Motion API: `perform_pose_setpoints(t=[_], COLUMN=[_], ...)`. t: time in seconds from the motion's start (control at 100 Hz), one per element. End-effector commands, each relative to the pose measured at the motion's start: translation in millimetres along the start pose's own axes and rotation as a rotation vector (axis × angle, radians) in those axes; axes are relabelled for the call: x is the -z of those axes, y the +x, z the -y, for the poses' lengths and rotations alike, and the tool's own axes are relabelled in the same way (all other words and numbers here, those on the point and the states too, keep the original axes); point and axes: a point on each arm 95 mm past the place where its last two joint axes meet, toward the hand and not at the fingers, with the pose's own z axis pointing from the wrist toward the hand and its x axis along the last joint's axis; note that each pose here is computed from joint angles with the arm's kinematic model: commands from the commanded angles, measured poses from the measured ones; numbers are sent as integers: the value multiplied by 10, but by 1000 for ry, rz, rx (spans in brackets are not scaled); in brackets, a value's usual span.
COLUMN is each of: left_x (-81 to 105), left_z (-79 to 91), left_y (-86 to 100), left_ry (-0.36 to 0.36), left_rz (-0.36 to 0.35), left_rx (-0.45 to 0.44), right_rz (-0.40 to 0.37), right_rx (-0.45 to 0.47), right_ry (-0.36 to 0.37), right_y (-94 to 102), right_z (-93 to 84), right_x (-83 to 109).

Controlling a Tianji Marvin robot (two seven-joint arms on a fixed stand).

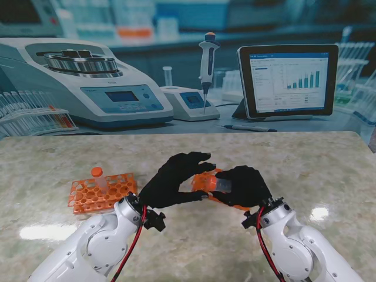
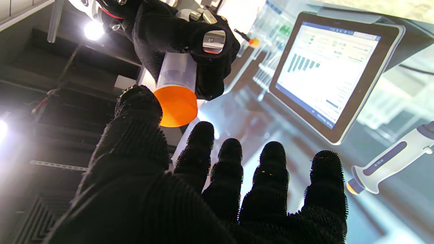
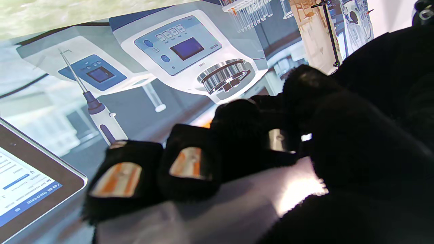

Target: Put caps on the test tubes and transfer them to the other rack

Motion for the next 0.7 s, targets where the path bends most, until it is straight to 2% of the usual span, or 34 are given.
perform_pose_setpoints(t=[0.0,0.69], left_x=[-19,-152], left_z=[-18,-117], left_y=[-20,-50], left_ry=[-7,0], left_rz=[8,14], left_rx=[0,6], right_rz=[-5,-13], right_rx=[-5,-7], right_ry=[2,8], right_y=[32,54], right_z=[7,20], right_x=[8,1])
